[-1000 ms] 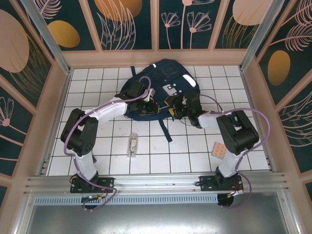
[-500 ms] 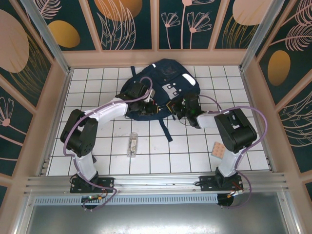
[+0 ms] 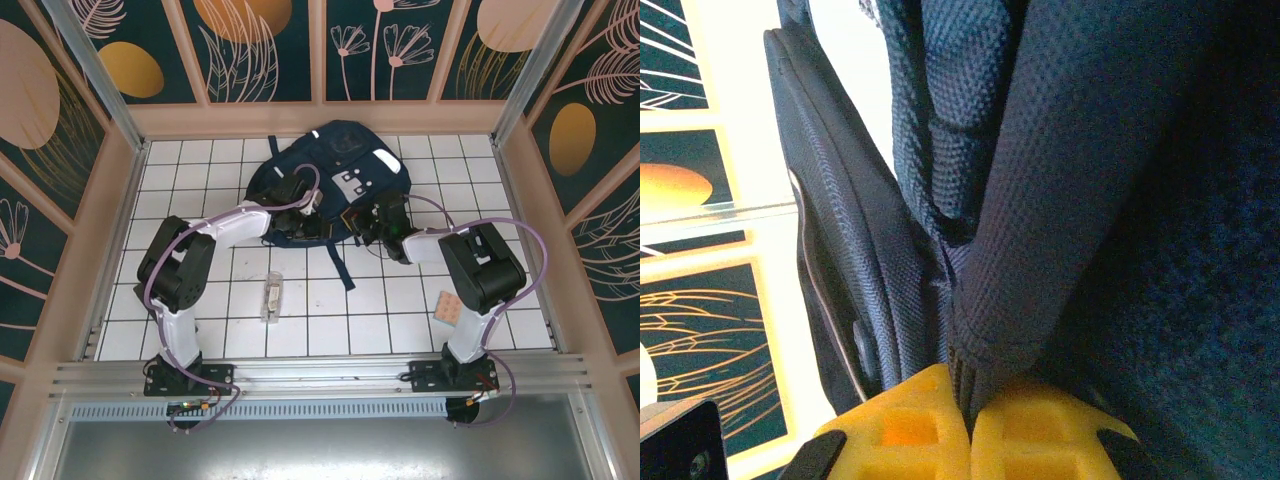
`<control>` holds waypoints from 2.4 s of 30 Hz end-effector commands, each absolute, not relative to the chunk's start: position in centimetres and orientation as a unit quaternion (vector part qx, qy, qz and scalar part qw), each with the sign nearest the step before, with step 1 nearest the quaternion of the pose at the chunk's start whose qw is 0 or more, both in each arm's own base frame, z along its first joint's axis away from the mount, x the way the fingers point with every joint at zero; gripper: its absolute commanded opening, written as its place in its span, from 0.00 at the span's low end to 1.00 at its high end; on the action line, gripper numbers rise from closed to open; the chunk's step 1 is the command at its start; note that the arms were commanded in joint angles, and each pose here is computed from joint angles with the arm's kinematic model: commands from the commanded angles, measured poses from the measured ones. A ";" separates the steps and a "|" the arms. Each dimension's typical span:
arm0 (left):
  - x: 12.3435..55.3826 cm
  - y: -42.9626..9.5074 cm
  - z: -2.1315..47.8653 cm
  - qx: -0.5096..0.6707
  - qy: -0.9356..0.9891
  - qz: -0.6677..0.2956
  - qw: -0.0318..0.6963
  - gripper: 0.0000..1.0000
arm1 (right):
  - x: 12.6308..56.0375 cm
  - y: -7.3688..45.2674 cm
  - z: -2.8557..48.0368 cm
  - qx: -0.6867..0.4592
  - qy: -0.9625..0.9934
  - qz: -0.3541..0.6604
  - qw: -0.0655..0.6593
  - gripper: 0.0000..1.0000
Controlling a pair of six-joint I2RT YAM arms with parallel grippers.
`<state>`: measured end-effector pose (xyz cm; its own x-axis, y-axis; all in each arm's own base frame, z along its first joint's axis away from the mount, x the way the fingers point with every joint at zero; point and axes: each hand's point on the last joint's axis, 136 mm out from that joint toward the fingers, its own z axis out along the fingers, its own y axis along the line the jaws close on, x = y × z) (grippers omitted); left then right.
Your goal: Pack books, pencil case, and school supplies into a backpack
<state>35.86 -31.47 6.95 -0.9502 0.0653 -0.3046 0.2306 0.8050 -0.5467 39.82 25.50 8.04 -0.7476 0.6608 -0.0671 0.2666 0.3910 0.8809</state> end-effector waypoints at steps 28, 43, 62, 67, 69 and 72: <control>37.1 -28.2 1.1 0.074 0.972 -0.176 0.139 0.00 | 40.3 25.2 10.7 0.270 0.788 0.489 0.258 0.00; 35.5 -20.2 2.8 0.102 0.988 -0.059 0.099 0.00 | 41.5 19.2 11.9 0.290 0.803 0.393 0.341 0.00; 36.9 -12.8 5.1 0.076 0.993 0.039 0.077 0.00 | 41.9 18.7 11.0 0.258 0.828 0.348 0.357 0.00; 36.7 -15.1 5.2 0.076 0.993 -0.037 0.077 0.00 | 42.8 18.2 11.5 0.255 0.824 0.353 0.363 0.00; 35.7 -16.9 5.3 0.088 0.991 -0.076 0.070 0.00 | 43.6 18.0 11.8 0.250 0.821 0.356 0.369 0.00; 33.6 -20.2 5.5 0.120 0.984 -0.117 0.058 0.00 | 45.1 17.7 12.2 0.240 0.820 0.363 0.371 0.00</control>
